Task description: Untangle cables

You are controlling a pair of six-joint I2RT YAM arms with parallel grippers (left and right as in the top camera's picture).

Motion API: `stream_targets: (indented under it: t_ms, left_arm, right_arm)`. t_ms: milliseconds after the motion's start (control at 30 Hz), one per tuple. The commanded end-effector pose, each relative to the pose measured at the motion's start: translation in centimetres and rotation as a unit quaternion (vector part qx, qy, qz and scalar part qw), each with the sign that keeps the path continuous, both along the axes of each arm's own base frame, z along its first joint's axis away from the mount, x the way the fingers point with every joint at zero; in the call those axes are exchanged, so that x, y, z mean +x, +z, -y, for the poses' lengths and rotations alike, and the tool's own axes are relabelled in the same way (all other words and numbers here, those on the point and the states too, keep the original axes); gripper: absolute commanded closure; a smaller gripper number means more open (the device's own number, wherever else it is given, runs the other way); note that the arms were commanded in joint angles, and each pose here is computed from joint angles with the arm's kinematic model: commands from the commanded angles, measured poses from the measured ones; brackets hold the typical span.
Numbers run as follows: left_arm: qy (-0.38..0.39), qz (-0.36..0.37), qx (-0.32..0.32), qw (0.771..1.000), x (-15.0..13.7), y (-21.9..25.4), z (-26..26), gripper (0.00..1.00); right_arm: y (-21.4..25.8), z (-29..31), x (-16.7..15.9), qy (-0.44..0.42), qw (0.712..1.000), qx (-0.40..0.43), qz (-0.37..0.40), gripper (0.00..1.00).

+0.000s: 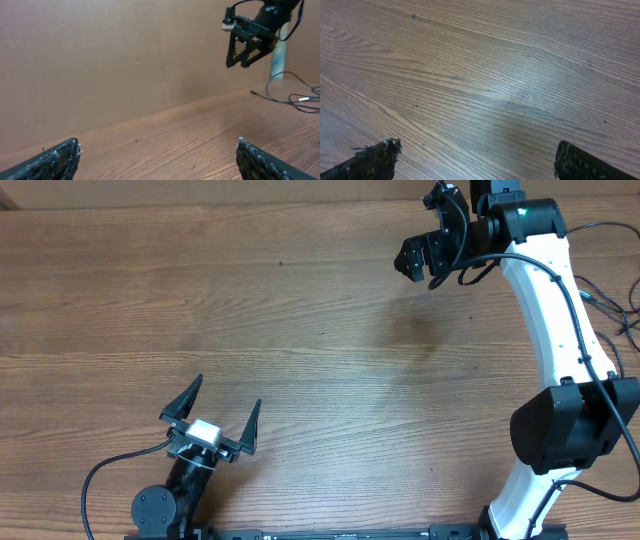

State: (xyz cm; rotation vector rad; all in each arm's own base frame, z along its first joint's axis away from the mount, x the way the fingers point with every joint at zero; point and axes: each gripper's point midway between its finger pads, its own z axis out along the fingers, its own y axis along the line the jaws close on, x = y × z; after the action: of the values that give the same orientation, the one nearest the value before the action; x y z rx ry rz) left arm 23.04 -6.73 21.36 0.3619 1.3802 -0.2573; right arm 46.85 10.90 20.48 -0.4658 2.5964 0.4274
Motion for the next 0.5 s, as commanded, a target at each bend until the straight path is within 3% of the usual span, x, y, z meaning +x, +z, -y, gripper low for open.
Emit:
stream_targets:
  t_ms: [0,167,400,467]
  left_arm:
    - [0.028,-0.028,0.004,0.999,0.5,-1.5,-1.0,0.0]
    - [0.075,-0.113,-0.016,0.991,1.0,-5.2,-2.6,0.0]
    - [0.186,-0.139,-0.109,0.967,1.6,-5.8,-6.5,0.0]
    - [0.202,-0.138,-0.11,0.963,1.6,-5.8,-7.1,0.0]
  right_arm:
    - [-0.3,0.1,0.0,0.001,1.0,-0.001,-0.003,0.0]
    - [-0.3,0.1,0.0,0.001,1.0,-0.001,-0.003,0.0]
    - [-0.3,0.1,0.0,0.001,1.0,-0.001,-0.003,0.0]
    - [-0.3,0.1,0.0,0.001,1.0,-0.001,-0.002,0.0]
